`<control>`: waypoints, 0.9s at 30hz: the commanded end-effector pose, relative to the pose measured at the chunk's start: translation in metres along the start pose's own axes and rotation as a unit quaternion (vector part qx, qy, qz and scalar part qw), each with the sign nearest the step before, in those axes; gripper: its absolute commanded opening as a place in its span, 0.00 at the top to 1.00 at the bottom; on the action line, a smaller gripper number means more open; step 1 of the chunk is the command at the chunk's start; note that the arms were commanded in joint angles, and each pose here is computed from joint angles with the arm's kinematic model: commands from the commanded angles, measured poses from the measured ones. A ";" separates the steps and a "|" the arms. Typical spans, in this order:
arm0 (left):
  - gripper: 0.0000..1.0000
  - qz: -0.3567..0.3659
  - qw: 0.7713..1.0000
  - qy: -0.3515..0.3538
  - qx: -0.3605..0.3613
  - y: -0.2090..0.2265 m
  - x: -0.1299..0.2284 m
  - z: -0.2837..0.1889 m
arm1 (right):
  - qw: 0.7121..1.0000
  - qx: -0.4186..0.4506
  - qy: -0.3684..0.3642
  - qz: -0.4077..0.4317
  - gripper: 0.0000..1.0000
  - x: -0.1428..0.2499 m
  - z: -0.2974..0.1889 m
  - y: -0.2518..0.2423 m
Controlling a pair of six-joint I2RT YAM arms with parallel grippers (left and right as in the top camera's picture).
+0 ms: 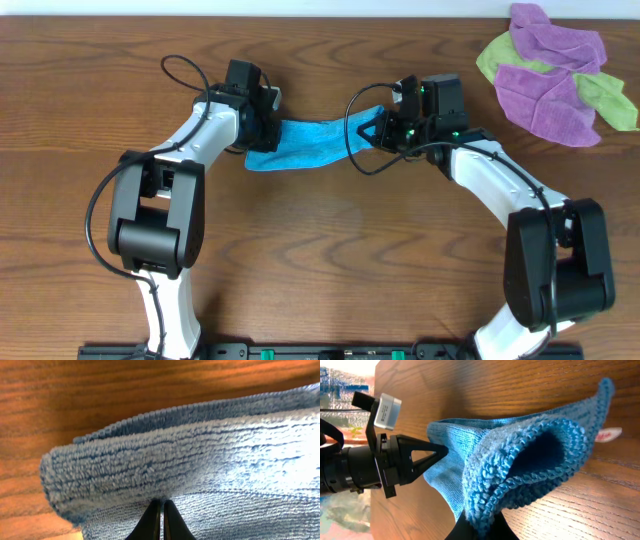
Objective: Fold the cloth
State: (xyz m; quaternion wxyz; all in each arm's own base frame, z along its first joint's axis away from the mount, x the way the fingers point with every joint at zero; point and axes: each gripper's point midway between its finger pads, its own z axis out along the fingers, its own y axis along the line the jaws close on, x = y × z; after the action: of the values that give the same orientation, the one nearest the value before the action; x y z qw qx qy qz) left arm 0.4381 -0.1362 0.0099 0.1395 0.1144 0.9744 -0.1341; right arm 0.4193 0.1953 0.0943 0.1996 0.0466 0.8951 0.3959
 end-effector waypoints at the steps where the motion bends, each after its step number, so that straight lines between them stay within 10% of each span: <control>1: 0.94 0.011 1.000 0.000 0.000 0.000 -0.002 0.006 | 1.000 -0.004 -0.004 -0.019 0.99 -0.003 -0.001 0.008; 27: 0.94 0.009 0.999 0.030 -0.018 0.012 0.016 0.033 | 0.995 -0.045 -0.006 -0.092 0.99 -0.018 -0.002 0.061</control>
State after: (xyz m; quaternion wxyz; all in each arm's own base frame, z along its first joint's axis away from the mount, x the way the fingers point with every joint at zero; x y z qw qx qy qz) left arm 0.4432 -0.1342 0.0004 0.1429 0.1185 0.9747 -0.1247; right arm 0.4290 0.2082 0.1181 0.2204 0.0124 0.8883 0.4027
